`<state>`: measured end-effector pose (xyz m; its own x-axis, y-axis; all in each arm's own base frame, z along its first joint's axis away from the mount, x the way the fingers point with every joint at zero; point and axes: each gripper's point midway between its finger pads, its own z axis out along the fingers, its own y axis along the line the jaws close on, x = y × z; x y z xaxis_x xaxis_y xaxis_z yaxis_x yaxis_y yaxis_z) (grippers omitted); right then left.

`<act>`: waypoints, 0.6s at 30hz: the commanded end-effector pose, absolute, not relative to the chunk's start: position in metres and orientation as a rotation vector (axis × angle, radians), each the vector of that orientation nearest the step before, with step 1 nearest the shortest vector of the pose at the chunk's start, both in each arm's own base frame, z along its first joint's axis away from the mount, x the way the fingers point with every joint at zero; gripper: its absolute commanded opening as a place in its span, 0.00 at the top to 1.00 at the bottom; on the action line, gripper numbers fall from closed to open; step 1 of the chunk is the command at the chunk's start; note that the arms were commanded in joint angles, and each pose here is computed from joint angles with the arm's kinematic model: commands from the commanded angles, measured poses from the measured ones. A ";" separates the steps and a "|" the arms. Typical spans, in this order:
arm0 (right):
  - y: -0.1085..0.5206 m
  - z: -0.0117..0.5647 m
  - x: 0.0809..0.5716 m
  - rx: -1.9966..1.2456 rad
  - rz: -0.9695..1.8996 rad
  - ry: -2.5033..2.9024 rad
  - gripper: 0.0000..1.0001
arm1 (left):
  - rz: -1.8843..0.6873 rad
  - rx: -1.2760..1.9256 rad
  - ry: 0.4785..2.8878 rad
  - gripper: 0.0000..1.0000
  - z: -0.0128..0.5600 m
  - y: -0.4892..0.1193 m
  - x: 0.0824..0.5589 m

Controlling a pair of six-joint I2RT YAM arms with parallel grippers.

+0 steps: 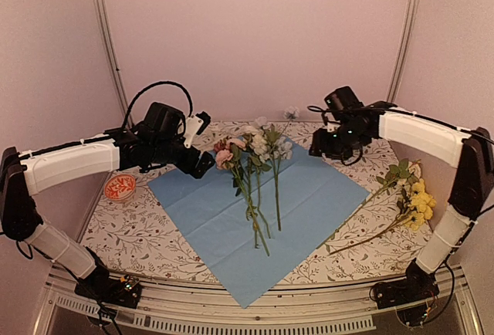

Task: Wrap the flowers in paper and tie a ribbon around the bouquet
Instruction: Pick up the fake flower from the center of the board.

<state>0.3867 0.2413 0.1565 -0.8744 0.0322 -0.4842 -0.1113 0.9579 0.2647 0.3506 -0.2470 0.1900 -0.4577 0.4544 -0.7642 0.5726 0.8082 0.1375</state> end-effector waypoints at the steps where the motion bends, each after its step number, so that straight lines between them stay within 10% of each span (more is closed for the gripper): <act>1: 0.119 0.146 0.367 0.323 0.169 2.523 0.42 | -0.176 0.779 2.117 0.01 0.190 -0.250 0.346; 7: 0.012 0.116 0.308 0.892 0.145 2.337 0.43 | -0.174 0.775 2.103 0.01 0.196 -0.250 0.345; 18: -0.049 0.064 0.235 1.380 -0.036 2.123 0.01 | -0.191 0.780 2.093 0.01 0.200 -0.252 0.343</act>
